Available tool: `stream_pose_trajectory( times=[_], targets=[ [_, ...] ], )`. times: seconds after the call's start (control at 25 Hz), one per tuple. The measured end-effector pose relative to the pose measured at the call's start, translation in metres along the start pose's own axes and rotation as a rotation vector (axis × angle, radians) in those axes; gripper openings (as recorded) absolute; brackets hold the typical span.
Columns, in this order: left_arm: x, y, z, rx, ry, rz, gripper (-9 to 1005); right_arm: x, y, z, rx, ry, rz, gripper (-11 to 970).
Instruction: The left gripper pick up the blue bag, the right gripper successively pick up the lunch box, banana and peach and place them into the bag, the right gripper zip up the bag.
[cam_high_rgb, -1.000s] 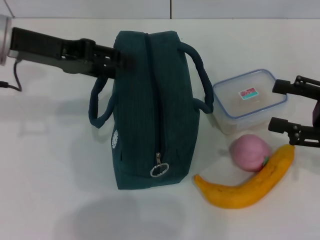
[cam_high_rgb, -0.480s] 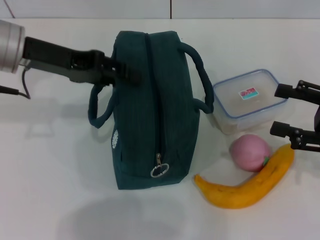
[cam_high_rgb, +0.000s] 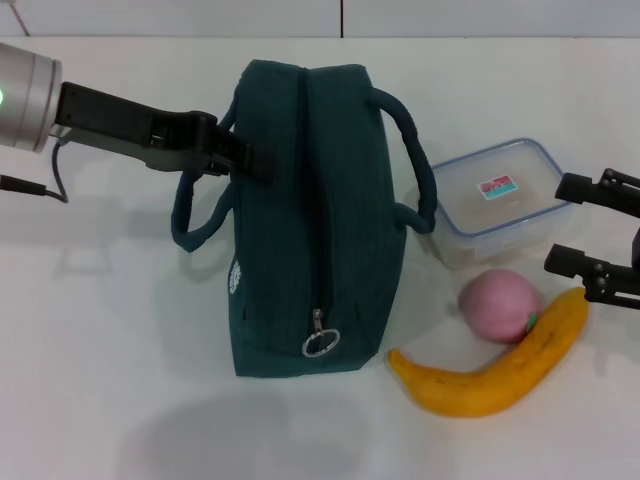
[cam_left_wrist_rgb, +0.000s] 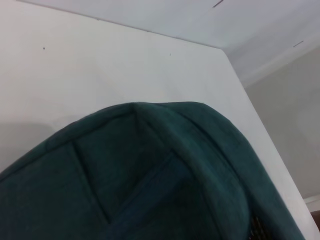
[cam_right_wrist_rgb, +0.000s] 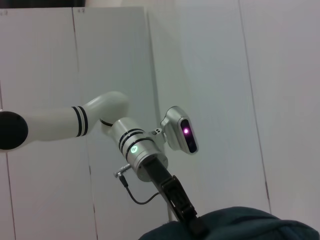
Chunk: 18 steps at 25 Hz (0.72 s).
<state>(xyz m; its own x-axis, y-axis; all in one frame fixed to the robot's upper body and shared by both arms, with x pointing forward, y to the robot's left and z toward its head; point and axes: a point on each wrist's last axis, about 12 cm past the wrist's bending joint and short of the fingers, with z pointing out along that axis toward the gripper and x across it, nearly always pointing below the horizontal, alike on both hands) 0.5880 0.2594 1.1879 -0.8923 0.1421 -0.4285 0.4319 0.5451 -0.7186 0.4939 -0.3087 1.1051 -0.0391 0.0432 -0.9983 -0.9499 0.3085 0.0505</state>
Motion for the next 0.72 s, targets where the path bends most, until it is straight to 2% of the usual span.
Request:
stream_pose_trajectory(
  times=[0.32, 0.56, 0.72],
  targets=[
    [0.002, 0.001, 0.001, -0.002, 0.006, -0.008, 69, 0.003, 0.001, -0.001, 0.008, 0.001, 0.014, 681],
    [0.003, 0.002, 0.001, -0.002, 0.004, -0.014, 72, 0.007, -0.001, -0.002, 0.052, -0.002, 0.042, 675],
    [0.004, 0.003, 0.002, 0.01, 0.006, -0.023, 74, 0.014, -0.009, -0.005, 0.203, -0.088, 0.102, 672]
  ],
)
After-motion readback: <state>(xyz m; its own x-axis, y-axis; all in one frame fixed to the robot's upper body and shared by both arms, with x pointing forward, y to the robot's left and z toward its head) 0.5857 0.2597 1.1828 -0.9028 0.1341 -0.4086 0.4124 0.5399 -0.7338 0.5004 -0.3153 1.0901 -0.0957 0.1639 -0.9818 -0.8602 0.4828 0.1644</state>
